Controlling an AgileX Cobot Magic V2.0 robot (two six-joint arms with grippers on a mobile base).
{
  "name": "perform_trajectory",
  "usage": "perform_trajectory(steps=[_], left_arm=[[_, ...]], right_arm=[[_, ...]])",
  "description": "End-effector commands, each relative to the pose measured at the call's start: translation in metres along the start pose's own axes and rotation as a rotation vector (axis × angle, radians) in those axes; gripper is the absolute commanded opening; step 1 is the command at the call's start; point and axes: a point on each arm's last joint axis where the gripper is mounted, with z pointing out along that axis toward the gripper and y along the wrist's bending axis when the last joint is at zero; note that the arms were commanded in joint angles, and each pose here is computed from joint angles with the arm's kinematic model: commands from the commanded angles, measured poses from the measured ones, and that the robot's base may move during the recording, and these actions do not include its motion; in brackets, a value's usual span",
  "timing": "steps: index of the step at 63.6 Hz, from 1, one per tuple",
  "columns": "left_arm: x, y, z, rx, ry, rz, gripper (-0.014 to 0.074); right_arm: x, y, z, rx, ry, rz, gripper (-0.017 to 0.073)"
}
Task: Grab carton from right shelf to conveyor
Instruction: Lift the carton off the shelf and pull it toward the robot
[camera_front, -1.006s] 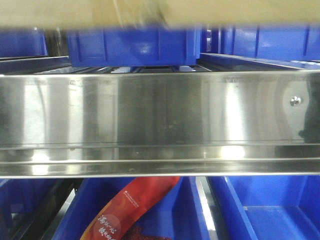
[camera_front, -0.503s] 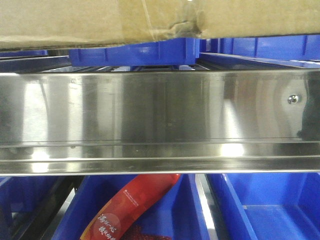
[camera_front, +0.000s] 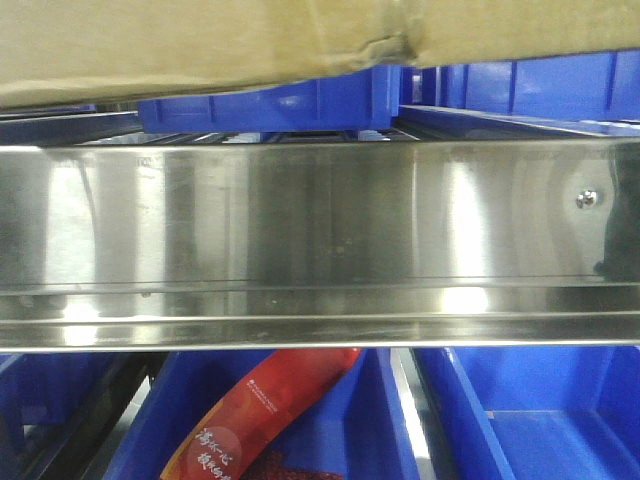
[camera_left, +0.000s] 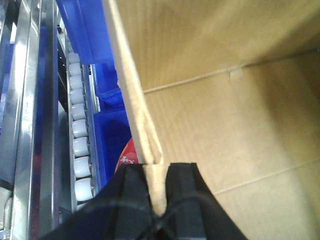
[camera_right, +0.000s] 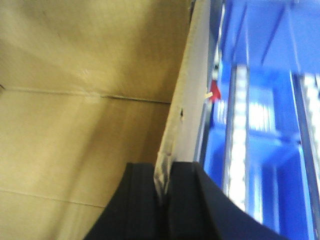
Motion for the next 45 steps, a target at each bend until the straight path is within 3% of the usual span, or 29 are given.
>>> perform_trajectory(steps=[1,45], left_arm=[[-0.0012,-0.0082,-0.0058,0.076,-0.03,0.001,-0.0017],[-0.0028,-0.0087,-0.0059,0.082,-0.048,0.0,-0.0017]], right_arm=[[-0.01,0.0051,-0.0045,-0.055,-0.113,-0.001,-0.007],[-0.0131,0.0059,-0.005,-0.065,-0.147,0.0,-0.007]])
